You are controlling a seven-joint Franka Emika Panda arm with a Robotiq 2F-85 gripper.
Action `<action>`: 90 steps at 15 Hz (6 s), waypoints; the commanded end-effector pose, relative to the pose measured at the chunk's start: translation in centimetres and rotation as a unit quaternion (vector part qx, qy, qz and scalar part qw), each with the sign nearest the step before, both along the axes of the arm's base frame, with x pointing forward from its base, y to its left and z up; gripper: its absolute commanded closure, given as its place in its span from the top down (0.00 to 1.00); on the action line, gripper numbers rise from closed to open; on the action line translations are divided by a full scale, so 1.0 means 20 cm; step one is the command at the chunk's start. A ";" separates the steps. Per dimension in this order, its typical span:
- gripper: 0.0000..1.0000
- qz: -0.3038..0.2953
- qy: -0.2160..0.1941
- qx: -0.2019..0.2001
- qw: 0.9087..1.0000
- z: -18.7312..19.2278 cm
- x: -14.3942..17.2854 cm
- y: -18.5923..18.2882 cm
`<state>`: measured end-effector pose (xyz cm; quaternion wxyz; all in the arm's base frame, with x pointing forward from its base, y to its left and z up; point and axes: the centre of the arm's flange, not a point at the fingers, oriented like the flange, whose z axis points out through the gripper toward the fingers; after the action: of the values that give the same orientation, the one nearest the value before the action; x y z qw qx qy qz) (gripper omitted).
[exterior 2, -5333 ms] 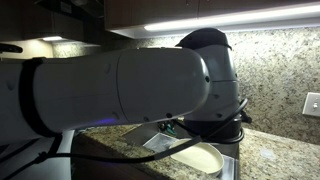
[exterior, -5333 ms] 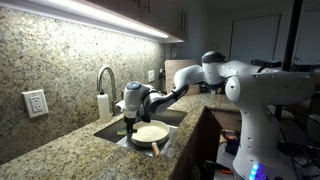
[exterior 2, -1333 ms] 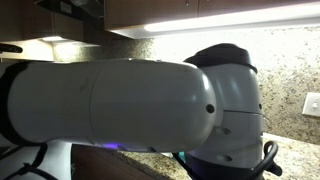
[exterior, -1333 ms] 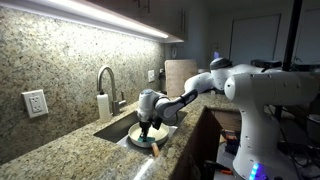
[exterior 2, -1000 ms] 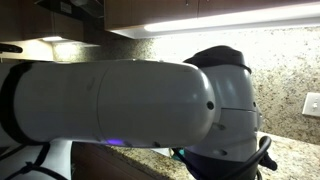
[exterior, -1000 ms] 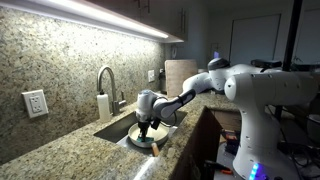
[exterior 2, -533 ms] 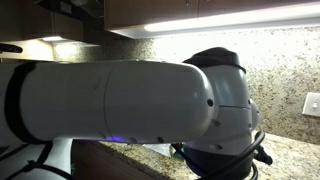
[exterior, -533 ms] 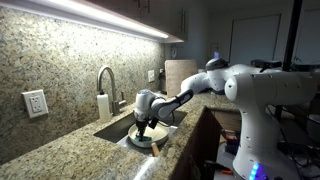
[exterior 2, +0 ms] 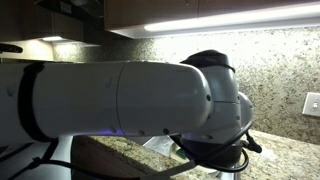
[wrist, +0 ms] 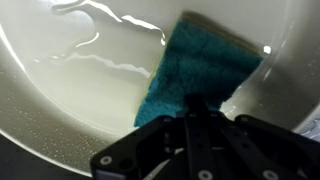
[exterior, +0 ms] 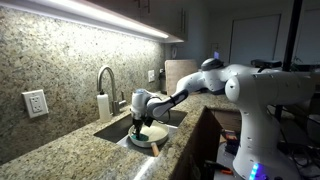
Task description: Turn the faucet to the right then open and close the tap and turn the faucet to the left,pick up the sponge and scrub the pan
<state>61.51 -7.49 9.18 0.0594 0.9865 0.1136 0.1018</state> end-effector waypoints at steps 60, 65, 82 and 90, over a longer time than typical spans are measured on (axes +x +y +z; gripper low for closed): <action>0.00 -0.210 0.051 0.038 0.976 -0.10 -0.40 -0.36; 0.00 -0.175 0.036 0.046 0.983 -0.09 -0.33 -0.25; 0.00 -0.250 0.042 0.023 0.967 -0.09 -0.28 -0.65; 0.00 -0.302 0.052 0.011 0.952 -0.08 -0.32 -0.84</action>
<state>56.63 -22.22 8.65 0.0592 0.9828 -0.1646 0.0584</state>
